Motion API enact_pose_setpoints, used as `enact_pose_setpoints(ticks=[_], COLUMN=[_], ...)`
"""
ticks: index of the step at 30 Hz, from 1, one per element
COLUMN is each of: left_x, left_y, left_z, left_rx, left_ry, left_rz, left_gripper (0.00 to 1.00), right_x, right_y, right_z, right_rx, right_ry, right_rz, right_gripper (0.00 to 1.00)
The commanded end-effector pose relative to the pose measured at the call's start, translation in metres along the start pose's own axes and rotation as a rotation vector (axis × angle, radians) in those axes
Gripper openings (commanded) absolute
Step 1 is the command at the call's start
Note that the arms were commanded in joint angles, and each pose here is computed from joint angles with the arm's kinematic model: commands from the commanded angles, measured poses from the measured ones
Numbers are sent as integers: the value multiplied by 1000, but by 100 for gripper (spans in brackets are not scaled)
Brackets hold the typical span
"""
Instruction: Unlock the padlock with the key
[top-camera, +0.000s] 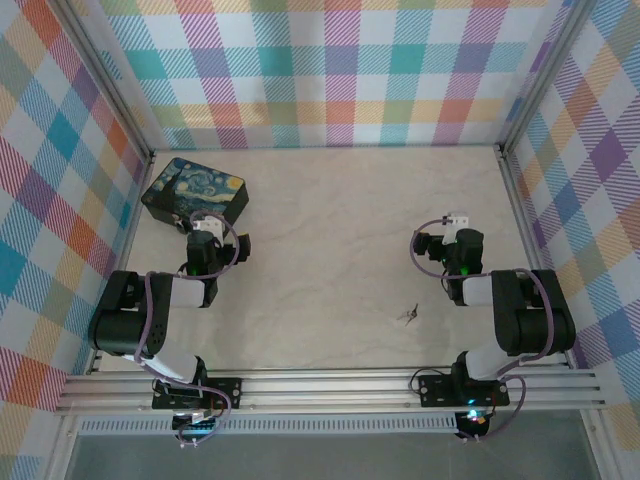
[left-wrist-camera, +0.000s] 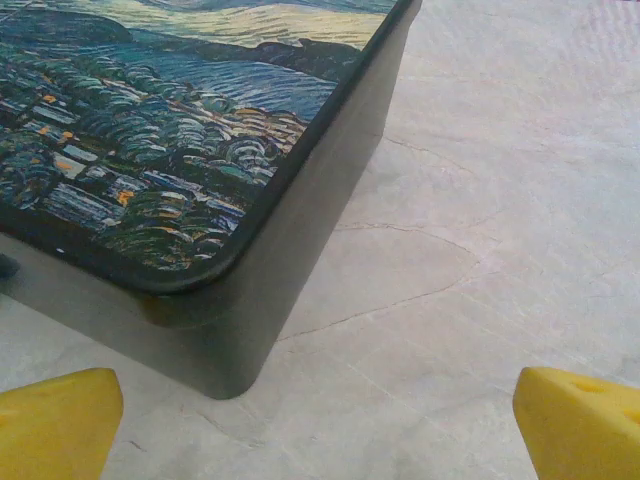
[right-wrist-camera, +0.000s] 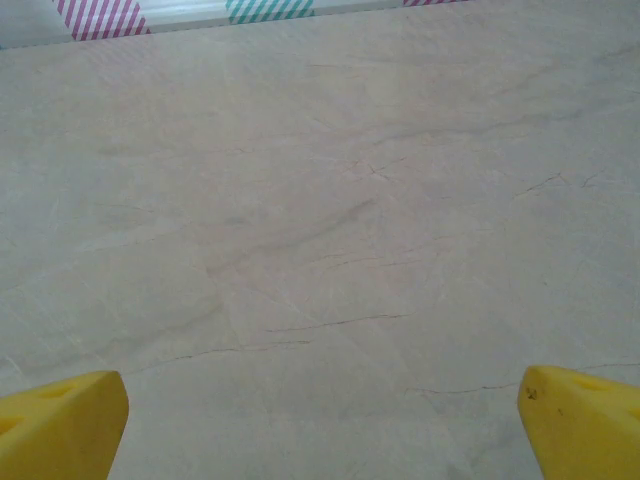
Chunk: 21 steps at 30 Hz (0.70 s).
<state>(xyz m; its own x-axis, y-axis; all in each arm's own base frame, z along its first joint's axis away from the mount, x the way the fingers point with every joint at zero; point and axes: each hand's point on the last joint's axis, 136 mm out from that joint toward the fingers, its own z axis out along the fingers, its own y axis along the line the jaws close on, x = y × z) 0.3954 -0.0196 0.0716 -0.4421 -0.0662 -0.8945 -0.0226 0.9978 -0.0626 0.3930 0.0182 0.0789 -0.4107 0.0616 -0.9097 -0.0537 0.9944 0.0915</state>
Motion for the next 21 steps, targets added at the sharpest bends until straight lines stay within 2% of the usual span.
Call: enact_pose_setpoints(ticks=[1,21], left_x=[-8,-9], left_y=[3,3], left_z=[1,1], left_rx=[0,3], left_ry=[-23,-23], left_rz=[5,1], left_gripper=[100,100], right_x=[-14,-14], right_y=[-1,-1], right_z=[-2,-1], right_rx=[3,3], right_ry=[-49,-47], right_rz=[-14,-14], right_gripper=[100,100])
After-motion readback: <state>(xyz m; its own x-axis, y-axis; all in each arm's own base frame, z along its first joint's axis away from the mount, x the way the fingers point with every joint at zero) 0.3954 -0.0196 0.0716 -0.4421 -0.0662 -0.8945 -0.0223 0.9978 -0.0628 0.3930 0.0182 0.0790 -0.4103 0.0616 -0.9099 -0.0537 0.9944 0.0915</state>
